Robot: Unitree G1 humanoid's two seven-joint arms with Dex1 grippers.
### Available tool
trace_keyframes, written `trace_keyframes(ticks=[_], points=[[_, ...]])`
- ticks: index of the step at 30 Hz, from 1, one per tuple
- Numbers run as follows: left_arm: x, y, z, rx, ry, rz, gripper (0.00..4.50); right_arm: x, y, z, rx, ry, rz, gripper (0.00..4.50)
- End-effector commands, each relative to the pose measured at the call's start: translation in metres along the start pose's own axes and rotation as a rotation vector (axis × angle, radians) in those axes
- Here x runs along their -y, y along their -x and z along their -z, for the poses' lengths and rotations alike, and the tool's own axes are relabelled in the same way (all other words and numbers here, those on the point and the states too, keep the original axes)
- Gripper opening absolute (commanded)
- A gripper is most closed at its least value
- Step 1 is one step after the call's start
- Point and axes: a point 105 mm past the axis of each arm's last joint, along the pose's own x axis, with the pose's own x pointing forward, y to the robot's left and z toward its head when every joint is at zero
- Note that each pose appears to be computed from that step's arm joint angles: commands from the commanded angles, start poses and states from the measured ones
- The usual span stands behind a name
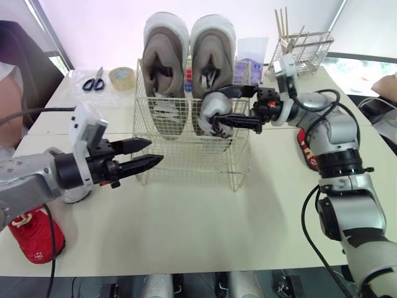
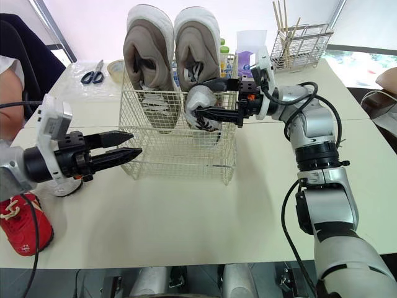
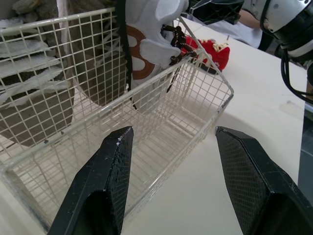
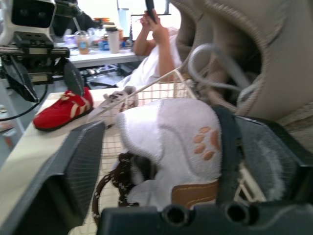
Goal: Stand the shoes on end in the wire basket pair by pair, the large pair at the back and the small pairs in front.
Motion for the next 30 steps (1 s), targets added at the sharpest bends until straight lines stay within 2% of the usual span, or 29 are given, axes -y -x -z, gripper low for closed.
trace_keyframes(ticks=[1,10,12,15,17,19,20,21,23,25,30], points=[[0.0,0.001,-0.004,0.015,-0.027,-0.003,2.73,0.001,0.018,-0.02,-0.005,0.068,0.052,4.43],[-0.008,0.011,0.0,-0.004,-0.006,-0.037,2.73,-0.01,0.056,-0.064,-0.02,0.125,0.149,4.43],[-0.028,0.025,-0.012,0.061,0.045,-0.122,3.24,-0.011,0.061,-0.086,0.033,0.158,0.16,4.5],[-0.08,0.066,-0.021,0.104,0.071,-0.369,4.45,-0.039,0.04,-0.12,0.148,0.183,0.001,4.5],[-0.108,0.096,-0.02,0.102,0.091,-0.519,4.45,-0.069,0.016,-0.127,0.191,0.145,-0.175,4.5],[-0.136,0.126,-0.016,0.089,0.107,-0.695,4.45,-0.096,0.0,-0.12,0.231,0.006,-0.362,4.5],[-0.147,0.139,-0.012,0.077,0.13,-0.761,4.45,-0.104,-0.007,-0.108,0.206,-0.052,-0.411,4.5],[-0.156,0.152,-0.008,0.061,0.143,-0.823,4.45,-0.11,-0.013,-0.091,0.147,-0.069,-0.435,4.5],[-0.174,0.178,0.018,-0.069,0.21,-0.971,4.45,-0.122,-0.019,-0.05,-0.034,-0.028,-0.464,4.5],[-0.181,0.193,0.037,-0.163,0.231,-1.038,4.45,-0.133,-0.019,-0.029,-0.126,0.02,-0.515,4.5],[-0.181,0.206,0.071,-0.287,0.387,-1.106,4.45,-0.144,-0.019,-0.012,-0.205,0.079,-0.558,4.5]])
